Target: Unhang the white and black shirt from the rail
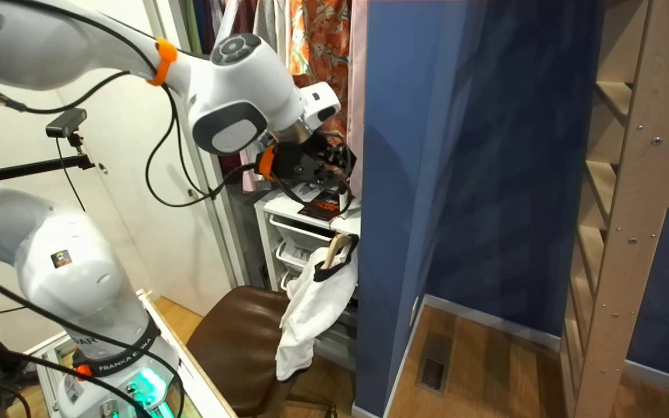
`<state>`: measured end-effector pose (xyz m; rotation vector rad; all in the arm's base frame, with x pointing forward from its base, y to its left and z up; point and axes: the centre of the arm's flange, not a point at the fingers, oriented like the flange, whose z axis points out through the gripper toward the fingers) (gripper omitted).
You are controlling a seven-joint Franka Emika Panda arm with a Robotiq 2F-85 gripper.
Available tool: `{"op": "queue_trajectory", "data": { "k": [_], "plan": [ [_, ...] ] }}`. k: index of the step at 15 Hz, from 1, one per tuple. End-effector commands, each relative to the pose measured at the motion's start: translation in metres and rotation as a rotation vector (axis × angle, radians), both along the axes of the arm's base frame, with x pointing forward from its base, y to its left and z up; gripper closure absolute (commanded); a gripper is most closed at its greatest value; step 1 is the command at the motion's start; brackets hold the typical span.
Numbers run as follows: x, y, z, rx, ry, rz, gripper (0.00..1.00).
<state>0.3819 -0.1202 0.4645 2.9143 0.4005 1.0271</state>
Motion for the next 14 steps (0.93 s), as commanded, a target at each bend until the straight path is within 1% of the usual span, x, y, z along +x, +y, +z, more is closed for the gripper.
{"op": "queue_trajectory", "data": {
  "k": [1, 3, 4, 6, 8, 11, 13, 14],
  "plan": [
    [-0.037, 0.024, 0.045, 0.042, 0.016, 0.009, 0.00],
    [-0.046, 0.033, 0.058, 0.086, 0.023, -0.013, 0.00],
    [-0.052, 0.038, 0.064, 0.120, 0.032, -0.034, 0.00],
    [-0.060, 0.043, 0.072, 0.148, 0.051, -0.057, 0.00],
    [-0.068, 0.048, 0.078, 0.173, 0.088, -0.081, 0.00],
    [-0.079, 0.053, 0.081, 0.173, 0.171, -0.123, 0.00],
    [-0.083, 0.054, 0.083, 0.158, 0.208, -0.130, 0.00],
    [-0.073, 0.052, 0.072, 0.176, 0.178, -0.103, 0.00]
  ]
}}
